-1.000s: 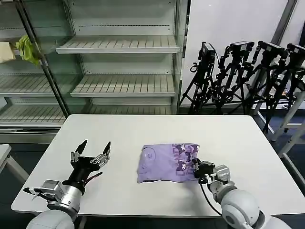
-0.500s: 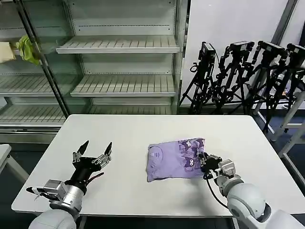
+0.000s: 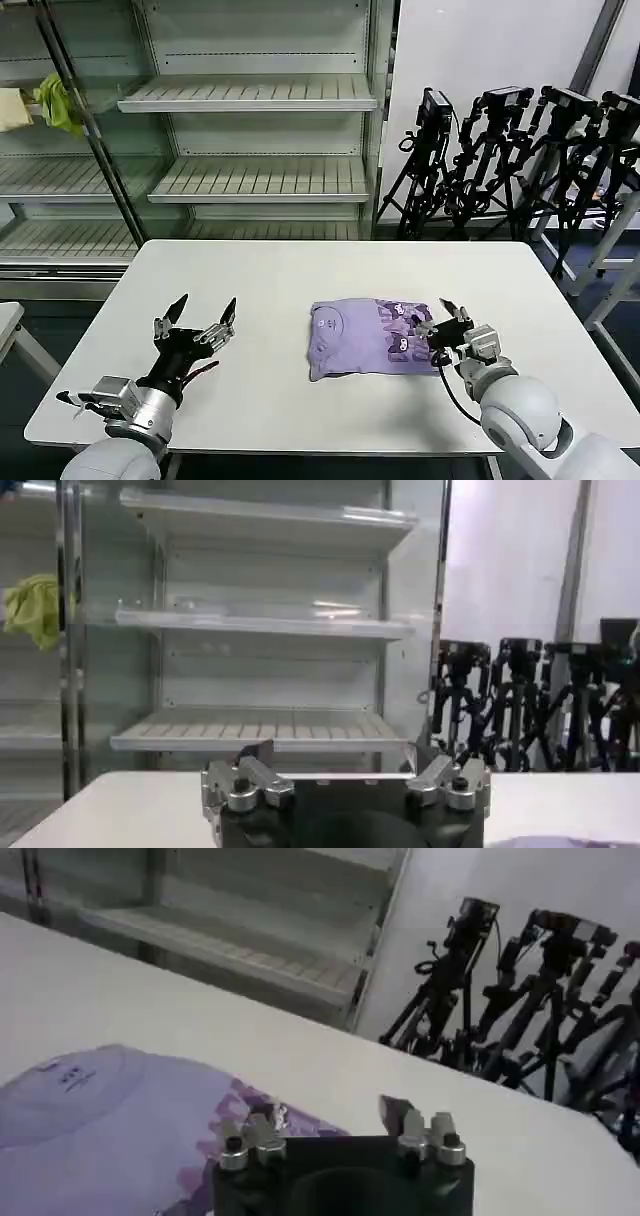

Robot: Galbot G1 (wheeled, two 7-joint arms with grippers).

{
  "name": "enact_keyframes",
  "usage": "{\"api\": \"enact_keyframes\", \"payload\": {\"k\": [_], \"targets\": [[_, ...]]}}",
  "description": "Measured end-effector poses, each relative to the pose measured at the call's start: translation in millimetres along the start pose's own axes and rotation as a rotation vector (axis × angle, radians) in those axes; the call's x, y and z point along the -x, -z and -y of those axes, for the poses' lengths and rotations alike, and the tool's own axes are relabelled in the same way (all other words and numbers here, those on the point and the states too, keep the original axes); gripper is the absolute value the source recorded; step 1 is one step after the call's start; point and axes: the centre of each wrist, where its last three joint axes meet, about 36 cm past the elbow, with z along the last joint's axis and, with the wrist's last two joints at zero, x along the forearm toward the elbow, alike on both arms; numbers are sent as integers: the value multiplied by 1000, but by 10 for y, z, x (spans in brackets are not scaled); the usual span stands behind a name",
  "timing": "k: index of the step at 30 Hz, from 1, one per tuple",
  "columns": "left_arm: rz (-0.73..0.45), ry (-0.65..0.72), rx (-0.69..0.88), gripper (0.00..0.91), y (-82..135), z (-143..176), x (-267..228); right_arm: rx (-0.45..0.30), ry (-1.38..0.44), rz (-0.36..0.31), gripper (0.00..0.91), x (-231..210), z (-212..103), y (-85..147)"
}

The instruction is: Fold and organize the clothes.

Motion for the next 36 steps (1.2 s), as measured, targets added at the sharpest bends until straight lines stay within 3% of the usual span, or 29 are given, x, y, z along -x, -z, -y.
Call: {"api": "enact_keyframes", "payload": {"k": [6, 14, 20, 26, 36], "targets": [[51, -17, -12, 907, 111, -16, 2, 5, -33, 112, 907, -46, 9, 104], [155, -7, 9, 907, 202, -93, 88, 19, -139, 315, 907, -130, 51, 252], [222, -3, 67, 907, 271, -183, 140, 25, -235, 422, 907, -268, 145, 311], [270, -19, 122, 907, 301, -234, 201, 2, -305, 489, 907, -434, 304, 317], [296, -36, 146, 907, 243, -266, 254, -51, -347, 539, 907, -549, 533, 246]]}}
